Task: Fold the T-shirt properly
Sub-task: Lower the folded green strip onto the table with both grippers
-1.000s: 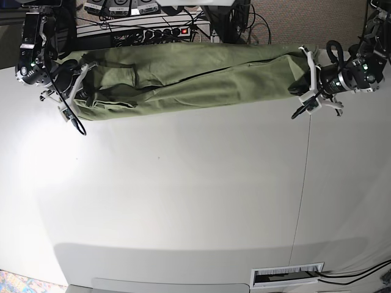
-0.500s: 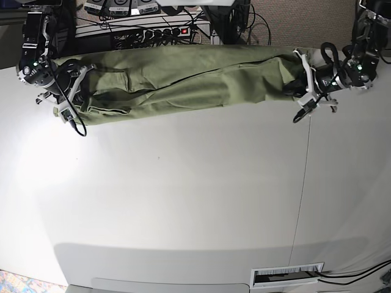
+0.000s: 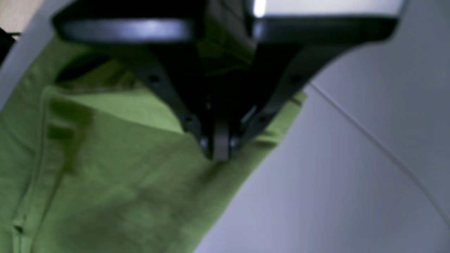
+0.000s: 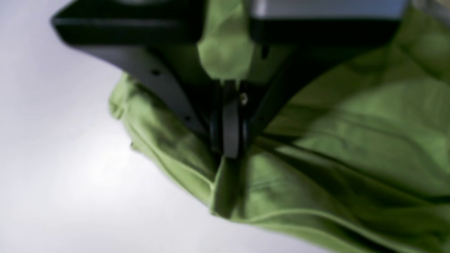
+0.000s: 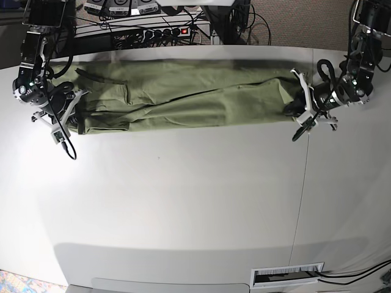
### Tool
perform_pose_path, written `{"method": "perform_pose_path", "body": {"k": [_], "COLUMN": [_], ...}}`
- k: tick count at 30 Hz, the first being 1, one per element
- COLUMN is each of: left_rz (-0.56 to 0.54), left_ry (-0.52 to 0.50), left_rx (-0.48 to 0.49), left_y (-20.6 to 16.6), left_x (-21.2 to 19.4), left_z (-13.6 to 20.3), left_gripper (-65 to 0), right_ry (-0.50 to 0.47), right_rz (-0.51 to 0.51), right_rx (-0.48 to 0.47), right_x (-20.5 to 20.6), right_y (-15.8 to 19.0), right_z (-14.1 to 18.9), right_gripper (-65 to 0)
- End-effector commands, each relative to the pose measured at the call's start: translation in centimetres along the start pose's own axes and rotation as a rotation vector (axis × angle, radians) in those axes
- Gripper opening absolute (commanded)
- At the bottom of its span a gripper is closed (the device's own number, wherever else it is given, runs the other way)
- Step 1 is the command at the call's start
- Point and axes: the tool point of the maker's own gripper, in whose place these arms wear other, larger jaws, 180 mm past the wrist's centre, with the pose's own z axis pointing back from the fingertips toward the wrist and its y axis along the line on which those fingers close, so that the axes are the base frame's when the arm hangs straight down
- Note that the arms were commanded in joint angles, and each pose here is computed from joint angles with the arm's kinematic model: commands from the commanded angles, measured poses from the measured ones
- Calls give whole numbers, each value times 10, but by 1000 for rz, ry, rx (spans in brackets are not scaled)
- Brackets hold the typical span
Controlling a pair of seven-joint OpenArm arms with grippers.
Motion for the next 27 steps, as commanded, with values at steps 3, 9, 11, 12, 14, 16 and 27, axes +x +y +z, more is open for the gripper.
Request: {"method": "perform_pose_path", "body": {"k": [3,9,11,12,14,16,27], "left_rz": [-8,8,7,7,20,34,48], "left_ry": [62,16,18,20,11,-2,-14], "left_rx": [58,89,86,83,78,73,67], "left_y": [26,45,46,45,44,43,42], "left_x": [-11,-2,-1,-1,1,3,5], "left_z": [3,2,2,2,2,1,1], "left_gripper": [-650,-650,-650,-650,-650,-650,-650], "right_ry": [-67,-88,-97,-99,-106,-119,-73], "right_rz": [-9,-65,-81,-88,-103,-134,-110], "right_rx": [-23,6,19,26,41,77,231], "right_x": [19,23,26,26,28,31,51], "right_y": [-15,-3,4,8,13,20,57], "right_z": [2,-12,-17,-18,-20,-20,7], "right_gripper": [-650,-650,-650,-650,-650,-650,-650]}}
